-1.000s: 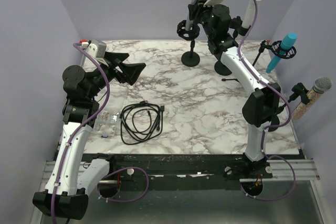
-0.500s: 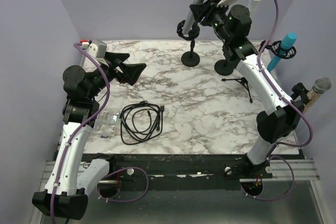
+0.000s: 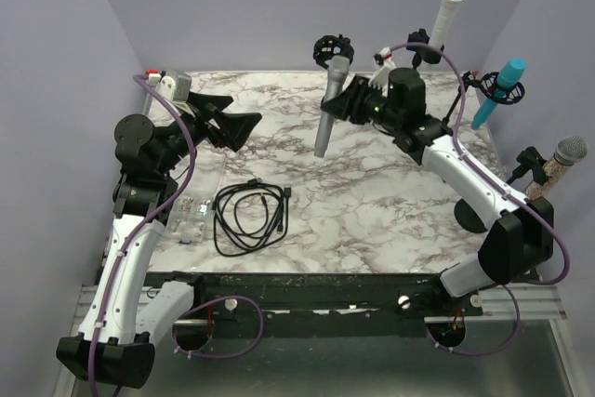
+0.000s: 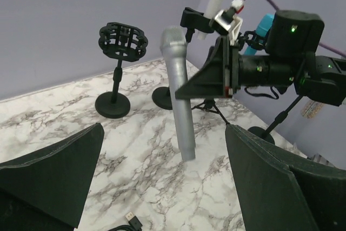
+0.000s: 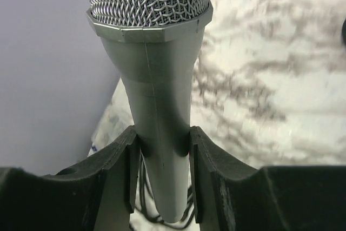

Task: Remove the microphone from the stand

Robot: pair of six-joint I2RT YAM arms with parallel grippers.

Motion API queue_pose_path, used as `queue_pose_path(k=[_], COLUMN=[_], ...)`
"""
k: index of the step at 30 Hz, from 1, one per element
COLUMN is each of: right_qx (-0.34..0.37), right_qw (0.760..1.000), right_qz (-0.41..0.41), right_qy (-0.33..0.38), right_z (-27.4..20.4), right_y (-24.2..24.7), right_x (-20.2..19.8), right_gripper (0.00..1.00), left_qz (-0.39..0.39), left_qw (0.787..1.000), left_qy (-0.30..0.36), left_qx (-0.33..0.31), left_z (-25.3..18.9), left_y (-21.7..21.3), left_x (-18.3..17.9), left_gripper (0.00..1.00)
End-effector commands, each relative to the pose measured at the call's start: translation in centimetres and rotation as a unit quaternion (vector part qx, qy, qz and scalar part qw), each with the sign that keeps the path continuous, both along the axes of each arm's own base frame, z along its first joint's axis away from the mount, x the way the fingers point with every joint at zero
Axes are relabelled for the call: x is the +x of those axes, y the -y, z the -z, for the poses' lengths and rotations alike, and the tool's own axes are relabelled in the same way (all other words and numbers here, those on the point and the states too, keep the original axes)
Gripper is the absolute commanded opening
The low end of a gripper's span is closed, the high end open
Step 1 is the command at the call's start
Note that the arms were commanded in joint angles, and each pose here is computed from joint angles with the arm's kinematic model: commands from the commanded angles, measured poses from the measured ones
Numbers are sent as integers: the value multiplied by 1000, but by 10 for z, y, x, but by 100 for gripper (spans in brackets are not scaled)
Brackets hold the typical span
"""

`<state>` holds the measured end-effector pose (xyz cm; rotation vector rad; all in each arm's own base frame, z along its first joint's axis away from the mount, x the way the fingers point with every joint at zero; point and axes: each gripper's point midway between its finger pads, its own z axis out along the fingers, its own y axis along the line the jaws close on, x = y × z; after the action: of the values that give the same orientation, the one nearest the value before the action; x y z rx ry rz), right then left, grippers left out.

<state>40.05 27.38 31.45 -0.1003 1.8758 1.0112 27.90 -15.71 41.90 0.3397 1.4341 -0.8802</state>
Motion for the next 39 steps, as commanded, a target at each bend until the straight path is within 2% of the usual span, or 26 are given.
queue_pose_path(k=[1, 7, 11, 23, 33, 39], right_qx=[11, -20, -40, -59, -65, -69], right_qw=[991, 962, 943, 915, 909, 908], right_qz=[-51, -66, -70, -90, -91, -90], right_qy=[-125, -265, -323, -388, -400, -404], right_z=[49, 139, 182, 254, 279, 289], right_y=[-15, -27, -33, -52, -55, -53], right_x=[-54, -106, -132, -169, -177, -182], right_gripper=[1, 1, 1, 1, 3, 24], left_qz=[-2, -1, 0, 5, 3, 7], left_qw=[1000, 1000, 1000, 999, 999, 999], left_qy=[-7, -16, -26, -35, -33, -33], left_qx=[-8, -11, -7, 10, 17, 18], left_z=[-4, -2, 3, 9, 8, 8], left_y=[1, 2, 5, 12, 11, 12], left_x=[1, 4, 7, 7, 6, 6], left_gripper=[99, 98, 99, 99, 98, 99])
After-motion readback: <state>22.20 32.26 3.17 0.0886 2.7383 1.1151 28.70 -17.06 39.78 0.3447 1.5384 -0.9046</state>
